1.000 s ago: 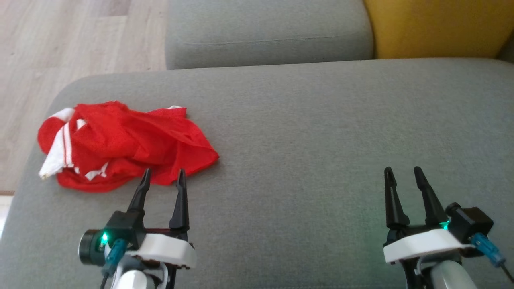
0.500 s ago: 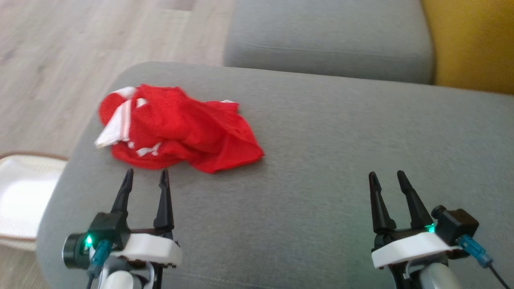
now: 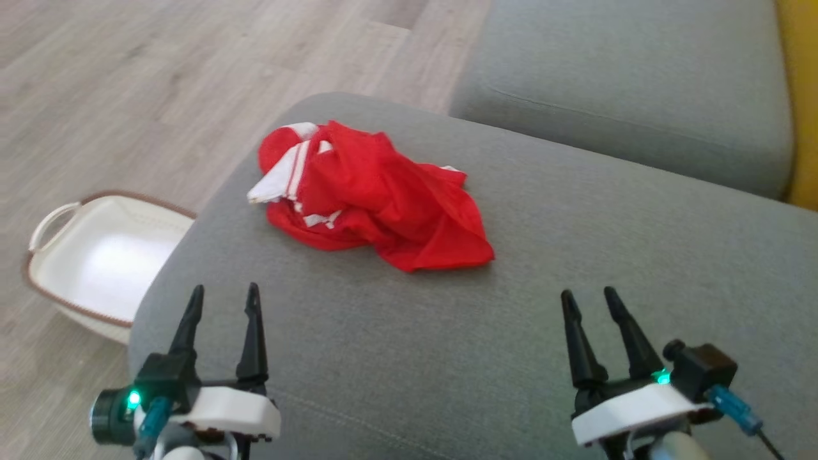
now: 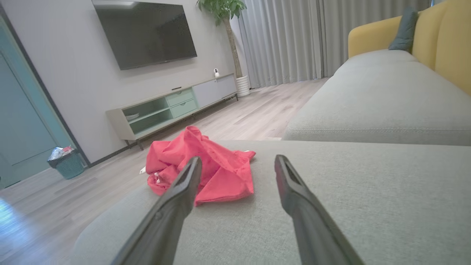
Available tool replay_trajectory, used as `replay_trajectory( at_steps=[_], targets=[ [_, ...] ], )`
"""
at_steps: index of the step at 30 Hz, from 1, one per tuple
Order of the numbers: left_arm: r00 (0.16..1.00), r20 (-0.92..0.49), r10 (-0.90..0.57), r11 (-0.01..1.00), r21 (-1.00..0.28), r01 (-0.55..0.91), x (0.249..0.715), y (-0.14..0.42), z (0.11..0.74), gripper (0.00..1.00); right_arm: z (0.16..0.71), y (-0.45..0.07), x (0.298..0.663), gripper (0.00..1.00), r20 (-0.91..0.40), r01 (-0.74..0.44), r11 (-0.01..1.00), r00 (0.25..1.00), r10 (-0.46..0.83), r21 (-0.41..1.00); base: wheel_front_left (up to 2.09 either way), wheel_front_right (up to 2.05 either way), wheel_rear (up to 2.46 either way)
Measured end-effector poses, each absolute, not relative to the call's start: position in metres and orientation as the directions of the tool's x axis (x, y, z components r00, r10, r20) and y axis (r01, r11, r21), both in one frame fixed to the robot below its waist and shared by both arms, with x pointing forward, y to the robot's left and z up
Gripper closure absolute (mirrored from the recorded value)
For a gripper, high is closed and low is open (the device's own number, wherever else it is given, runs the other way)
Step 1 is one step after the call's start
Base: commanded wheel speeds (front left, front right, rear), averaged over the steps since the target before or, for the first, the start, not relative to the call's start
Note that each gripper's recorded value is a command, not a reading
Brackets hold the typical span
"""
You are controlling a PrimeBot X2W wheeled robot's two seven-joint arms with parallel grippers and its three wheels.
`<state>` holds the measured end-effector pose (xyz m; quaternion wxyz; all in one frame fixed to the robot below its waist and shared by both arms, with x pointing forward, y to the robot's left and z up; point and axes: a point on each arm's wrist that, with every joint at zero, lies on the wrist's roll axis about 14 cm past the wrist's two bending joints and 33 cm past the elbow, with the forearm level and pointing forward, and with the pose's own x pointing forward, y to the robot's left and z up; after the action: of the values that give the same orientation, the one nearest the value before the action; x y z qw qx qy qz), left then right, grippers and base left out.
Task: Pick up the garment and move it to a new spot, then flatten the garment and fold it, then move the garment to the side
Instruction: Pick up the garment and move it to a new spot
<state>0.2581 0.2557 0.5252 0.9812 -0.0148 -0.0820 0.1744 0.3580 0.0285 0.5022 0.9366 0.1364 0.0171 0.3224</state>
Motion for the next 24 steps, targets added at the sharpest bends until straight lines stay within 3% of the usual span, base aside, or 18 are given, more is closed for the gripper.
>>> replay_trajectory(
  at_steps=[12, 24],
  targets=[
    [0.894, 0.133, 0.428, 0.904, -0.056, -0.424, 0.235, 0.276, 0.517, 0.00, 0.493, 0.051, 0.345, 0.00, 0.027, -0.650, 0.708, 0.741, 0.671, 0.276, 0.00, 0.00, 0.00],
    [0.928, 0.155, 0.338, 0.941, -0.035, -0.336, 0.266, 0.263, 0.528, 0.00, 0.485, 0.018, 0.361, 0.00, 0.011, -0.563, 0.775, 0.811, 0.585, 0.287, 0.00, 0.00, 0.00]
  ],
)
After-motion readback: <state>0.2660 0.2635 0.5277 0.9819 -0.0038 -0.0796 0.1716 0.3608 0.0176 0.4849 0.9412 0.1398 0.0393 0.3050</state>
